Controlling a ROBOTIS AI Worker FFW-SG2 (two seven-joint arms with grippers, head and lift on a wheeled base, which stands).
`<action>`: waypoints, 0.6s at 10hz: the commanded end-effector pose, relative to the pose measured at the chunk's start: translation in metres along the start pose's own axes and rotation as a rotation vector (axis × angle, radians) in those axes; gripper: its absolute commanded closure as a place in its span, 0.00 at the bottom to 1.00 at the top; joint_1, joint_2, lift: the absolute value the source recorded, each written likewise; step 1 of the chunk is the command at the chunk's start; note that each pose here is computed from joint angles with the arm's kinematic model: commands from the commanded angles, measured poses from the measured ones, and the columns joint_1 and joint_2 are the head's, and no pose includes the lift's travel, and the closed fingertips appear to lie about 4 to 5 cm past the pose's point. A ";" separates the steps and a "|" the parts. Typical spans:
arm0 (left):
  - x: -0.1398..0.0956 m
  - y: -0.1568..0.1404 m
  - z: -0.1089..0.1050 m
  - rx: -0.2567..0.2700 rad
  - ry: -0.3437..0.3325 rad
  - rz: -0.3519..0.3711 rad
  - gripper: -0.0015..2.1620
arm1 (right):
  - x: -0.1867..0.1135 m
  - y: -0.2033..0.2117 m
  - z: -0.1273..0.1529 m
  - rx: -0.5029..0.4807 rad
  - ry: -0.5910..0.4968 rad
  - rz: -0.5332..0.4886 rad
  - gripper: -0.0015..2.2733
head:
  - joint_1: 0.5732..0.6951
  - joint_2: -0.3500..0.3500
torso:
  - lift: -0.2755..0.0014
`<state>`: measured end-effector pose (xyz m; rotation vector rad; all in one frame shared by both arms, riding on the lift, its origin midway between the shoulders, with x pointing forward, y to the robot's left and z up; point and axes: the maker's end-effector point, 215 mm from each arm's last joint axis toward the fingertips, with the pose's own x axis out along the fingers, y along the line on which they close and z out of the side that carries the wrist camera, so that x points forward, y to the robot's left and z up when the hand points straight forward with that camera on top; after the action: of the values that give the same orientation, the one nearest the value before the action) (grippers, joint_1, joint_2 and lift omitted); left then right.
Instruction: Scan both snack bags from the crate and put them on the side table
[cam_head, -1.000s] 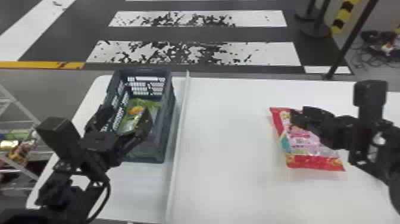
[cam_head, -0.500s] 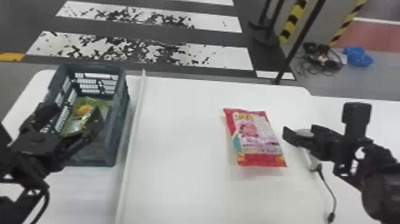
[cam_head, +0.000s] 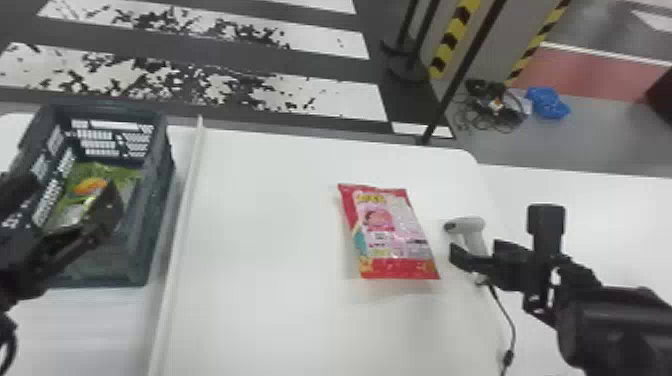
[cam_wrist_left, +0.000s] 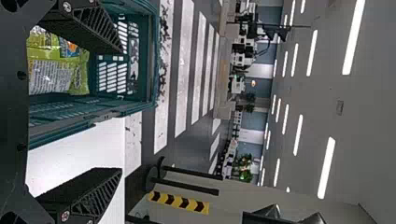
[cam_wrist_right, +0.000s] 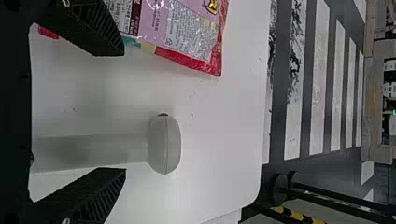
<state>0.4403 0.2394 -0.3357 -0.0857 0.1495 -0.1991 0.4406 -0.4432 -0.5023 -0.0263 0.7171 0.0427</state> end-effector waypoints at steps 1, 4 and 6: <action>0.001 0.000 -0.001 -0.004 -0.001 -0.003 0.05 | 0.008 -0.015 -0.005 0.002 0.016 -0.015 0.02 | 1.00 0.14 | 0.68; 0.000 0.001 -0.003 -0.007 -0.002 0.002 0.05 | 0.022 -0.031 -0.009 0.008 0.060 0.004 0.26 | 1.00 0.11 | 0.68; 0.000 0.001 -0.003 -0.009 -0.004 0.001 0.05 | 0.025 -0.036 -0.020 -0.003 0.116 -0.011 0.76 | 1.00 0.09 | 0.68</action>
<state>0.4397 0.2401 -0.3396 -0.0943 0.1490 -0.1979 0.4513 -0.4779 -0.5284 -0.0351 0.8049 0.0372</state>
